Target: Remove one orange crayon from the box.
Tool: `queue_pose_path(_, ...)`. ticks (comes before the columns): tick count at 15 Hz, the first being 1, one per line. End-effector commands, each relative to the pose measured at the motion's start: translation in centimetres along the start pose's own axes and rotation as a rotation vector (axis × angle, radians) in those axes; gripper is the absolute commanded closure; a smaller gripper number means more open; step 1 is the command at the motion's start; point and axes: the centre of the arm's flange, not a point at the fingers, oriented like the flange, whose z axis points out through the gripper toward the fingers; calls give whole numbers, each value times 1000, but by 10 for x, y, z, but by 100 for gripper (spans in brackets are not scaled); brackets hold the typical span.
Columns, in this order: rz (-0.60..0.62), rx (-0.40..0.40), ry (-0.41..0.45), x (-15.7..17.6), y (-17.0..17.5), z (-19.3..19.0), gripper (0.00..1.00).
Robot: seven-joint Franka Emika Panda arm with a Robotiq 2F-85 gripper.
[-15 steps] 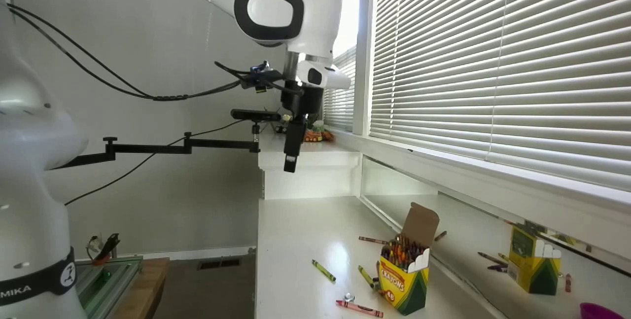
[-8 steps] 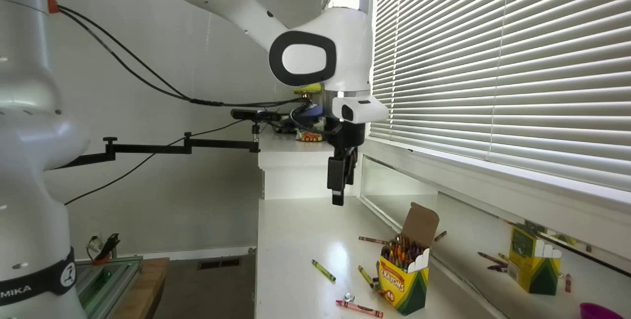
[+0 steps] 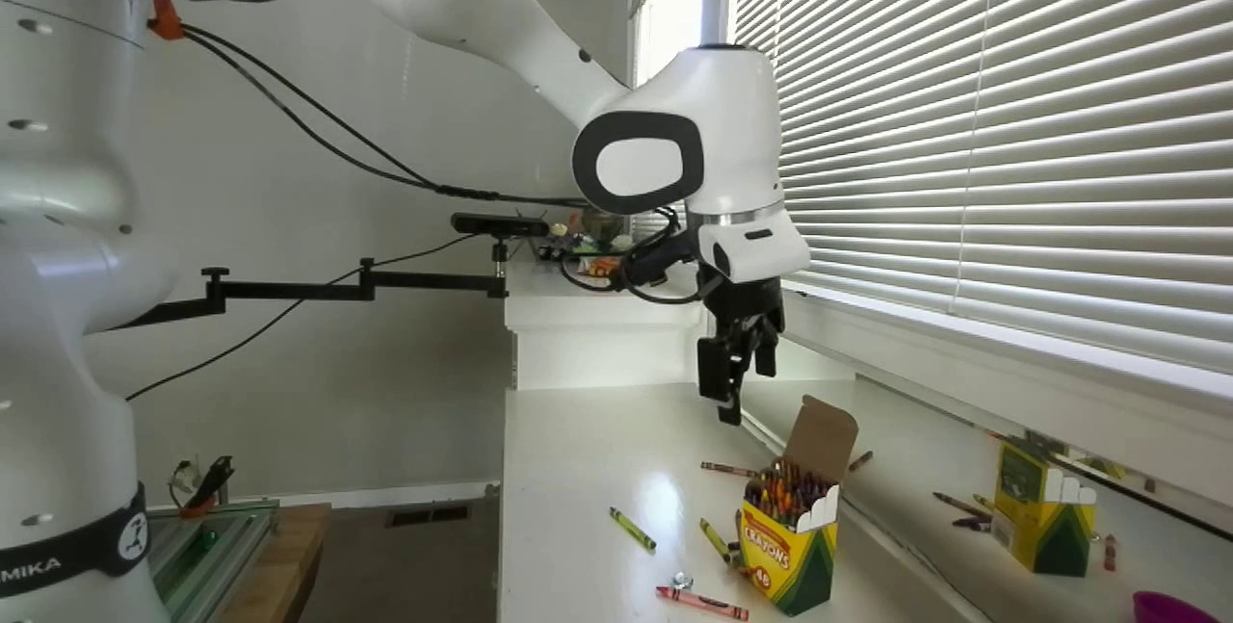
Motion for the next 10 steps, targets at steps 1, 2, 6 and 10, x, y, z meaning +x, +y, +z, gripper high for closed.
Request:
queue_pose_path(1, 10, 4, 3, 2, 0, 2, 0)
queue_pose_path(2, 16, 5, 3, 3, -1, 3, 0)
queue_pose_path(6, 16, -25, 16, 4, 0, 7, 0)
queue_pose_path(10, 27, -43, 34, 10, 3, 10, 0)
